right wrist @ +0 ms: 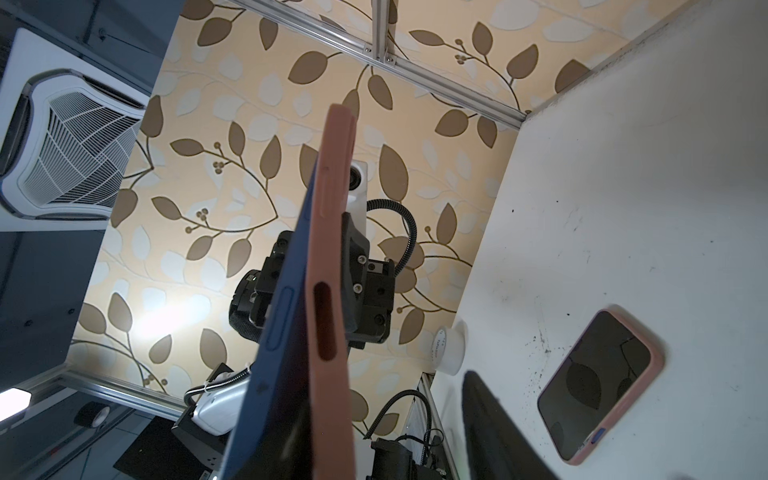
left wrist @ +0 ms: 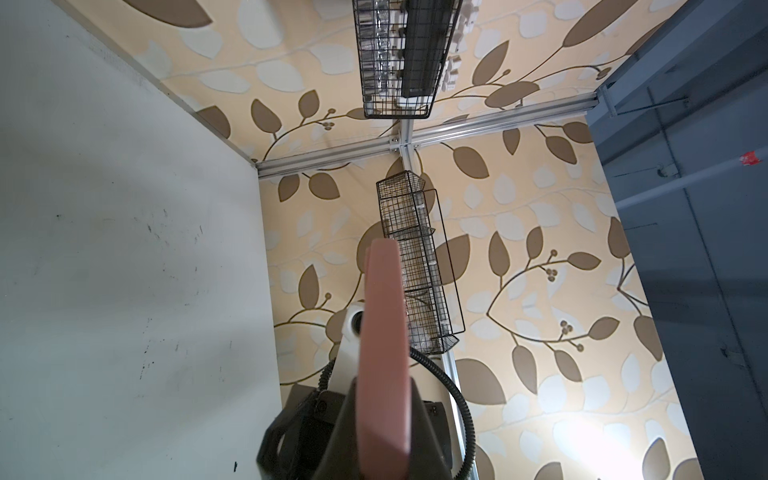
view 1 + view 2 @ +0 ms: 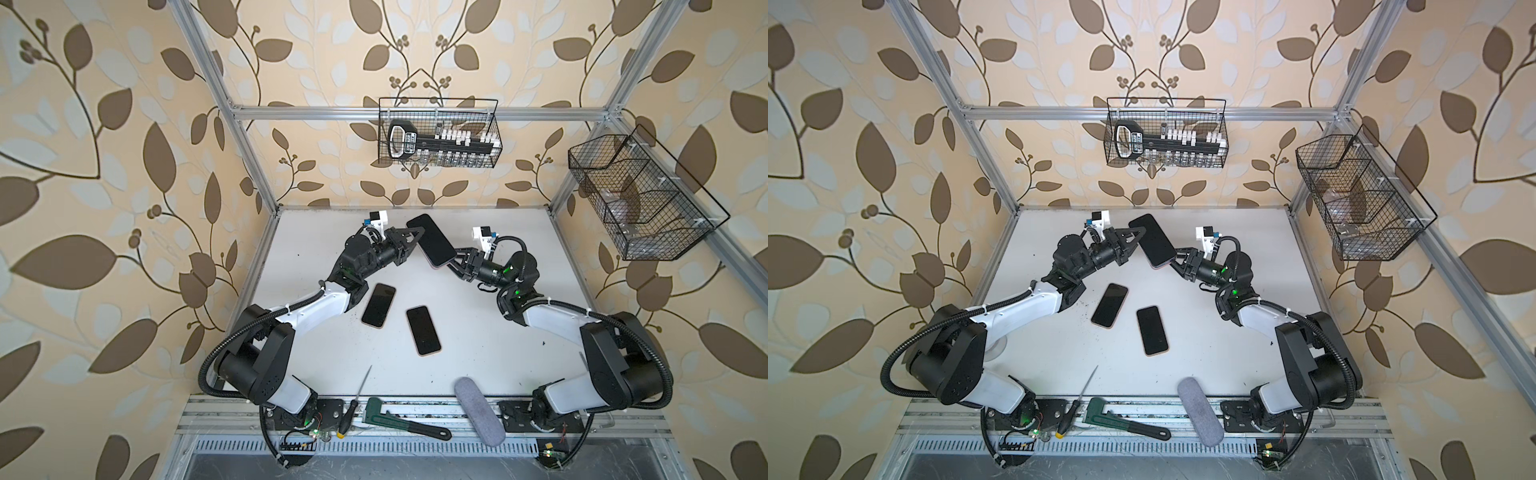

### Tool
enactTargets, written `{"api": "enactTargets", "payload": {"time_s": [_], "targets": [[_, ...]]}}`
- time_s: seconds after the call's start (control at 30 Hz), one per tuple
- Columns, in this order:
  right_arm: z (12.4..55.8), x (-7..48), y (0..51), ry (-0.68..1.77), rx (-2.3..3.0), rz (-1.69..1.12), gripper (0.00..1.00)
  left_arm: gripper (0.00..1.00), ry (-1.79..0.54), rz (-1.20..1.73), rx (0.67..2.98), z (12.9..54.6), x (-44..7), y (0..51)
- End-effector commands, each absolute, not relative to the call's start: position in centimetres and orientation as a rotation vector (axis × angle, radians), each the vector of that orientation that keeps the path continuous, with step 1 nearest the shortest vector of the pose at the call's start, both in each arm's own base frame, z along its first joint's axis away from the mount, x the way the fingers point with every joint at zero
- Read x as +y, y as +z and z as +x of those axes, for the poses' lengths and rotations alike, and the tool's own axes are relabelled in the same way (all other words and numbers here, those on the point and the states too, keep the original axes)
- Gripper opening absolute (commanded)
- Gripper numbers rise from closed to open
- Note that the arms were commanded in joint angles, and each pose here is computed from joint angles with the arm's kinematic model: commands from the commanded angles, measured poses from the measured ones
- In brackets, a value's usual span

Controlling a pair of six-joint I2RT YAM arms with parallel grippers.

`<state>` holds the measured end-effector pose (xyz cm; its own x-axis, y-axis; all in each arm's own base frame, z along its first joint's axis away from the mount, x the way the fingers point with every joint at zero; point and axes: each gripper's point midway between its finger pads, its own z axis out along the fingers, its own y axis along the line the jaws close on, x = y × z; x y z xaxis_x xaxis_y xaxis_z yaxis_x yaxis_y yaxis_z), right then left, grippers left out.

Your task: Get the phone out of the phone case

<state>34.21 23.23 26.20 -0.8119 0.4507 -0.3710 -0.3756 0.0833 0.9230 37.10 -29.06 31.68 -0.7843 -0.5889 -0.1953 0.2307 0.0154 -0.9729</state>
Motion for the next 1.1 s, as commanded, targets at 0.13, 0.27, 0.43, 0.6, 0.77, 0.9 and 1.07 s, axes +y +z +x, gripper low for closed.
{"api": "enactTargets", "payload": {"time_s": [0.13, 0.27, 0.43, 0.6, 0.77, 0.9, 1.07], "targets": [[32.3, 23.5, 29.3, 1.866, 1.679, -0.037, 0.24, 0.0, -1.766, -0.326, 1.661, 38.2, -28.2, 32.4], [32.3, 23.3, 29.7, 1.903, 1.649, 0.0, 0.08, 0.01, -1.762, -0.338, 1.671, 38.6, -28.4, 31.8], [32.3, 22.8, 30.8, 1.962, 1.58, 0.037, 0.0, 0.15, -1.771, -0.366, 1.675, 39.0, -28.5, 31.1], [32.5, 22.7, 31.4, 2.002, 1.547, 0.066, 0.0, 0.25, -1.806, -0.399, 1.678, 39.6, -28.9, 30.3], [32.8, 22.5, 31.4, 1.999, 1.539, 0.09, 0.0, 0.37, -1.845, -0.426, 1.668, 39.9, -29.0, 29.7], [33.2, 22.5, 30.9, 1.984, 1.551, 0.112, 0.0, 0.46, -1.858, -0.436, 1.661, 39.9, -29.0, 29.7], [33.6, 22.6, 30.1, 1.965, 1.573, 0.127, 0.0, 0.57, -1.838, -0.425, 1.661, 39.6, -28.8, 30.3]]}}
